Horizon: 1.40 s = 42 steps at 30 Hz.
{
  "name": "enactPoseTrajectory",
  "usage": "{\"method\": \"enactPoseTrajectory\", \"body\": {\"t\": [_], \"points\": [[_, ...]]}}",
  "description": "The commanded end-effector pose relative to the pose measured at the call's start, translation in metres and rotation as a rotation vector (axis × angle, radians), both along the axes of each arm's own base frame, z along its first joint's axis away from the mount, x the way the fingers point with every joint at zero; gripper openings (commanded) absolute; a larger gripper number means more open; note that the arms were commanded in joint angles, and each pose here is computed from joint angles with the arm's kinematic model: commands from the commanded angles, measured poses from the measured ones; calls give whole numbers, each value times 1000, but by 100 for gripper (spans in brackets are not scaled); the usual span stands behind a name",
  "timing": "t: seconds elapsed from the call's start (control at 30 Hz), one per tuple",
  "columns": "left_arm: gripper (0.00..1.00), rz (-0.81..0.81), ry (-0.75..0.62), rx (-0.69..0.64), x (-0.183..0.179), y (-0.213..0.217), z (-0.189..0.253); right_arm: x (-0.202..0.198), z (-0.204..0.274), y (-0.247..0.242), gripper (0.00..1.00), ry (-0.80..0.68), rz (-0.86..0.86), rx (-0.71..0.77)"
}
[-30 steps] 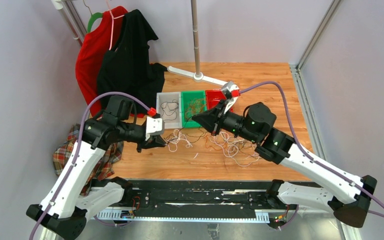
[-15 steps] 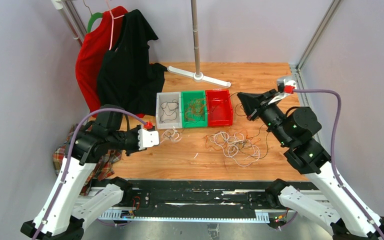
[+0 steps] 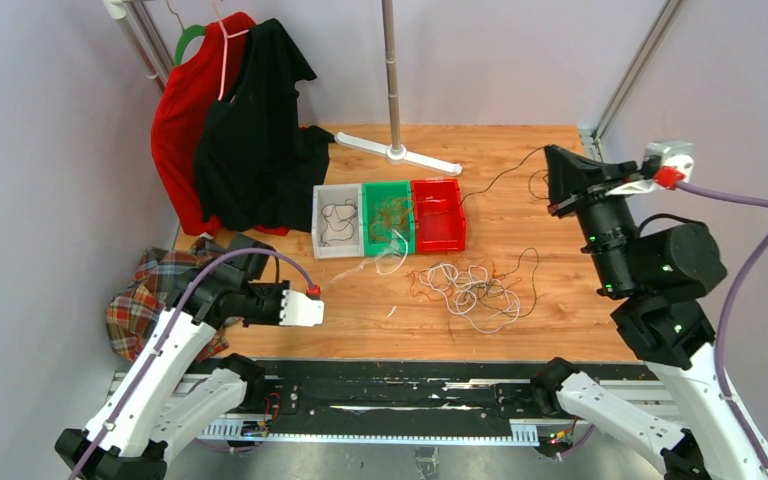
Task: Untangle the cables
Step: Untie the cable, then place the cable in the bin.
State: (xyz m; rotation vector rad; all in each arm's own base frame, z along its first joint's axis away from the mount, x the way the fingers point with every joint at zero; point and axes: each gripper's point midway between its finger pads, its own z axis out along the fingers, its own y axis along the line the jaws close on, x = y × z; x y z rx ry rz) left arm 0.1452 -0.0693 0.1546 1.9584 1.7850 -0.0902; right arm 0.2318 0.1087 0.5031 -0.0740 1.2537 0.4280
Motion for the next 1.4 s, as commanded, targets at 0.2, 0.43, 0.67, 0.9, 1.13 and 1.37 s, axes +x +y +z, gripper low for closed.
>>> {"method": "enactPoseTrajectory", "body": {"t": [0.2, 0.43, 0.67, 0.9, 1.13, 1.37], "points": [[1, -83, -131, 513, 15, 83, -66, -17, 61, -50, 1, -128, -189, -1], [1, -146, -168, 634, 19, 99, -89, -24, 81, -58, 0, -166, -210, 4], [1, -181, -151, 782, 19, 119, -96, -41, 113, -98, 1, -217, -368, 58], [1, -227, -74, 904, 4, 138, -121, -59, 143, -140, 1, -247, -541, 115], [1, -210, -36, 921, 2, 141, -127, -90, 158, -187, 1, -288, -722, 198], [1, -135, -122, 745, 28, 111, -118, -73, 169, -146, 0, -284, -540, 48]]}}
